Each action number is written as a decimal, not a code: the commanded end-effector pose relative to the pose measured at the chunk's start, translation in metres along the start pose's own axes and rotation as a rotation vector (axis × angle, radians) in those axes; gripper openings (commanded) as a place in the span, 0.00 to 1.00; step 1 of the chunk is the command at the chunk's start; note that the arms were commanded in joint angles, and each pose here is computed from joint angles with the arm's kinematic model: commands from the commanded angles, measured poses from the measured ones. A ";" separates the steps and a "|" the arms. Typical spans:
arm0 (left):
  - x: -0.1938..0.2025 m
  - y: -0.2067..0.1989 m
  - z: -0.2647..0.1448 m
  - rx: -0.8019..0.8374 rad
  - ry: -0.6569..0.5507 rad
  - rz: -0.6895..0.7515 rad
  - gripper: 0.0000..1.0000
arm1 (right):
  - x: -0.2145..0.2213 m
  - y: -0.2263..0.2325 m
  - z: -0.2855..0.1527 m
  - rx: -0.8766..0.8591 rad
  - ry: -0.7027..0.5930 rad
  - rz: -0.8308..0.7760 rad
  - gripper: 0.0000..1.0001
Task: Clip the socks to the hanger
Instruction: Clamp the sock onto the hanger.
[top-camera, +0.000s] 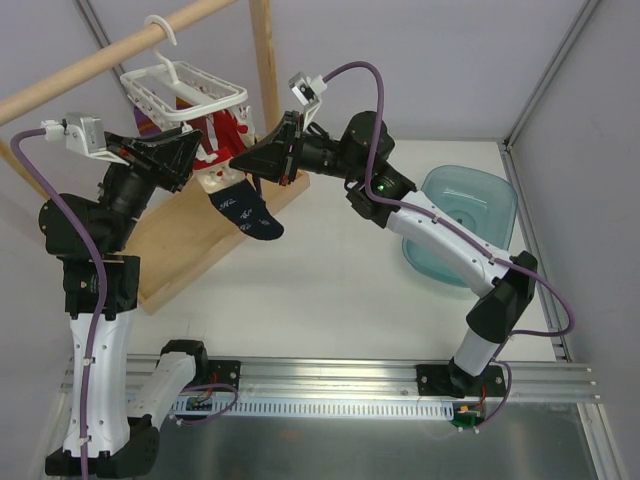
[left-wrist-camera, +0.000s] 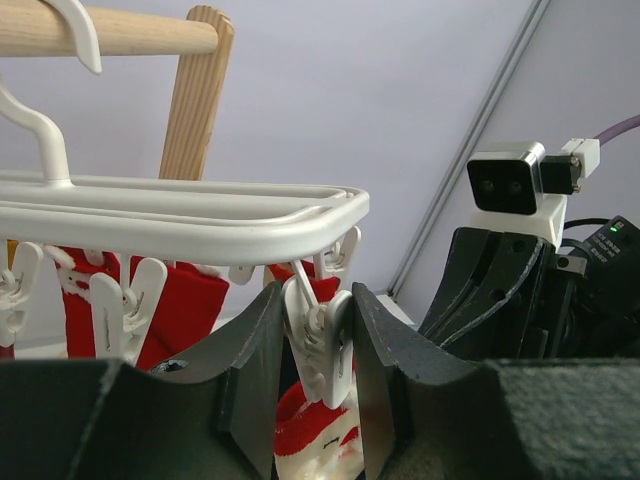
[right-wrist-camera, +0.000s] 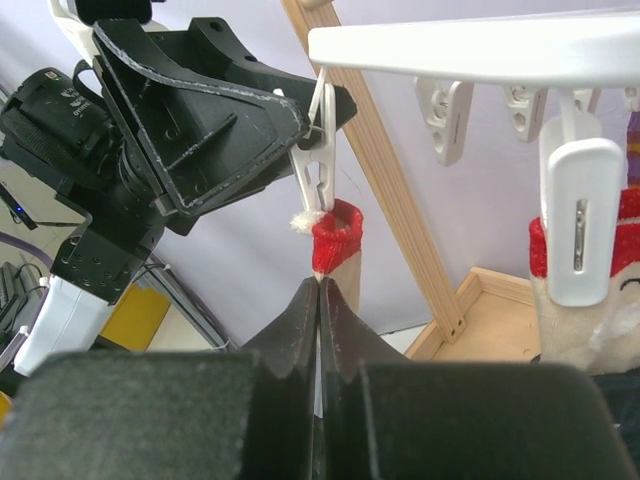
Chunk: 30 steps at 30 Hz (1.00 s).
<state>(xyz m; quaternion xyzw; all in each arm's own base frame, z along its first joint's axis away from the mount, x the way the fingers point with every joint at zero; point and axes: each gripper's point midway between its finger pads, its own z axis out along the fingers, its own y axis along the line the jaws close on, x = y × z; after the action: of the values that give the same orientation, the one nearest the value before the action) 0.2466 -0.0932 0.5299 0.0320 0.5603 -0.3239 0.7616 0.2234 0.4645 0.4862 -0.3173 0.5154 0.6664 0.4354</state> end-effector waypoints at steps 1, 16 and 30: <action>-0.010 -0.016 0.000 0.075 -0.036 0.021 0.02 | -0.040 0.043 -0.009 -0.100 -0.088 -0.076 0.01; -0.009 -0.015 0.001 0.084 -0.034 0.051 0.02 | -0.041 0.039 -0.013 -0.099 -0.089 -0.075 0.01; -0.013 -0.019 0.006 0.110 -0.037 0.051 0.01 | -0.041 0.042 -0.018 -0.122 -0.083 -0.077 0.01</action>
<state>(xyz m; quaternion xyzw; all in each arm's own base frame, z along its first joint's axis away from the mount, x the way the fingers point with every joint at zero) 0.2534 -0.0988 0.5224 0.0471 0.5669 -0.3304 0.7531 0.2256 0.4567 0.4898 -0.3168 0.5062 0.6764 0.4311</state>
